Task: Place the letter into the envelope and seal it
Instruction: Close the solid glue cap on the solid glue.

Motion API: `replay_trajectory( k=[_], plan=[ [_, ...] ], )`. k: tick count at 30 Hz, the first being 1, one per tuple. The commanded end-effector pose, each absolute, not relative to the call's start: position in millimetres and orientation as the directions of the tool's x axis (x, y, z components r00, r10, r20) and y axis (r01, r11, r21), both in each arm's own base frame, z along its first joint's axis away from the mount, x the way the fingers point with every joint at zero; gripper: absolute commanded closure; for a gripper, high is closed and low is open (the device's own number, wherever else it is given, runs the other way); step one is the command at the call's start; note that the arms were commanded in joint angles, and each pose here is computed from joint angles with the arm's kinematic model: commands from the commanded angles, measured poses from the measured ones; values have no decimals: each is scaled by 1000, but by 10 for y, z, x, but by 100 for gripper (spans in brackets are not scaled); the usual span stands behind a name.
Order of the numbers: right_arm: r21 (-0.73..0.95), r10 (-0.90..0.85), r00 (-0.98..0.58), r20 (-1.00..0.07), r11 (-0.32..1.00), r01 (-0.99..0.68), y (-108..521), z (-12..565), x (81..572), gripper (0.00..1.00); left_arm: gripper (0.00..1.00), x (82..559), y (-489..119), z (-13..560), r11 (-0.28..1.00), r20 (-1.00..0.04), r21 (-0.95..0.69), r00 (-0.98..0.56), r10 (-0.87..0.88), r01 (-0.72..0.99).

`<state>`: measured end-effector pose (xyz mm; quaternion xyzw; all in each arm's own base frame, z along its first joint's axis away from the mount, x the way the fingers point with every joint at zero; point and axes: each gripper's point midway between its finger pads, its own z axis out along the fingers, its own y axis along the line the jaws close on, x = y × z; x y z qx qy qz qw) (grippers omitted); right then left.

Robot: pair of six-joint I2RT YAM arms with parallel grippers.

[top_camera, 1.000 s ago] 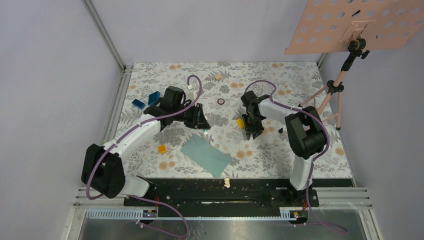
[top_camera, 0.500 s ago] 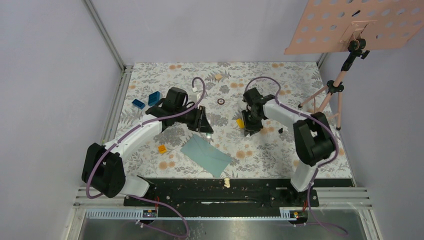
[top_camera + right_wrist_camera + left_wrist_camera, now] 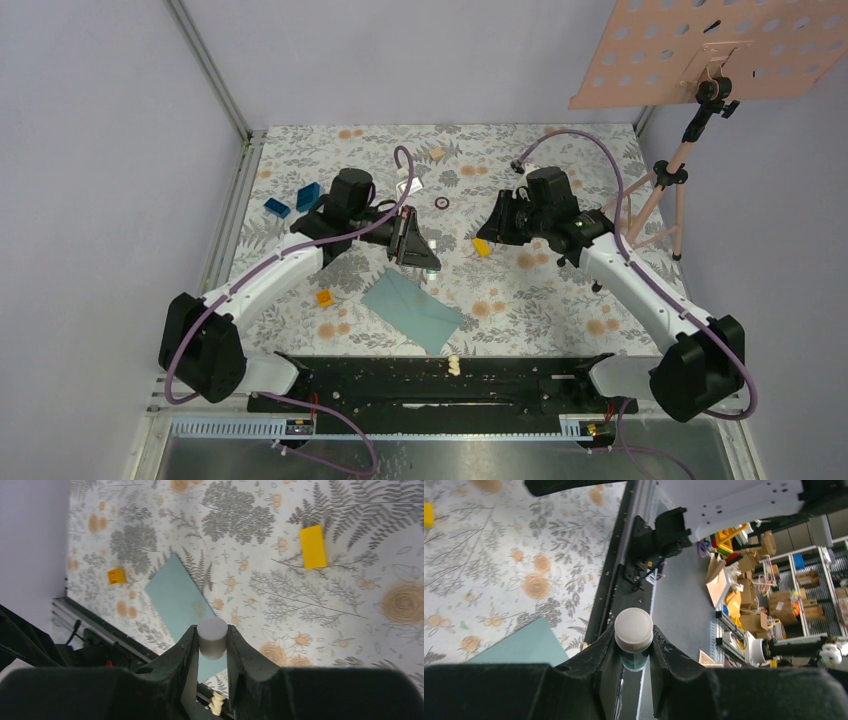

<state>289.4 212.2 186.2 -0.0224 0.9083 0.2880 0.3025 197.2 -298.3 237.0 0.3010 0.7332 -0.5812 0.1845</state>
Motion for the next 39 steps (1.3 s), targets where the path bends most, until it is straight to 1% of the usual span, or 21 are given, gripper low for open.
replay_trajectory(
  k=[1, 5, 10, 14, 23, 30, 39],
  plan=[
    [659, 221, -788, -574, 697, -284, 2360, 2269, 2796, 79, 100, 1688, -2999, 2733, -40, -718, -680, -654, 237, 732],
    [745, 296, -758, -581, 569, -349, 2483, 2615, 2698, 78, 100, 1597, -2998, 2780, -80, -737, -664, -632, 241, 744],
    [826, 384, -740, -553, 372, -424, 2623, 3017, 2566, 78, 100, 1487, -2990, 2857, -131, -772, -627, -590, 237, 768],
    [841, 402, -739, -540, 291, -456, 2694, 3151, 2459, 78, 100, 1469, -2994, 2855, -139, -769, -631, -591, 243, 763],
    [832, 360, -752, -552, 176, -527, 2995, 3354, 2268, 78, 100, 1402, -2976, 2884, -143, -778, -620, -581, 238, 772],
    [827, 289, -775, -562, 186, -530, 3154, 3248, 2163, 78, 100, 1384, -2961, 2886, -137, -779, -619, -582, 234, 773],
    [822, 232, -789, -569, 124, -556, 3285, 3282, 2022, 78, 100, 1400, -2972, 2857, -131, -773, -625, -588, 237, 770]
  ],
)
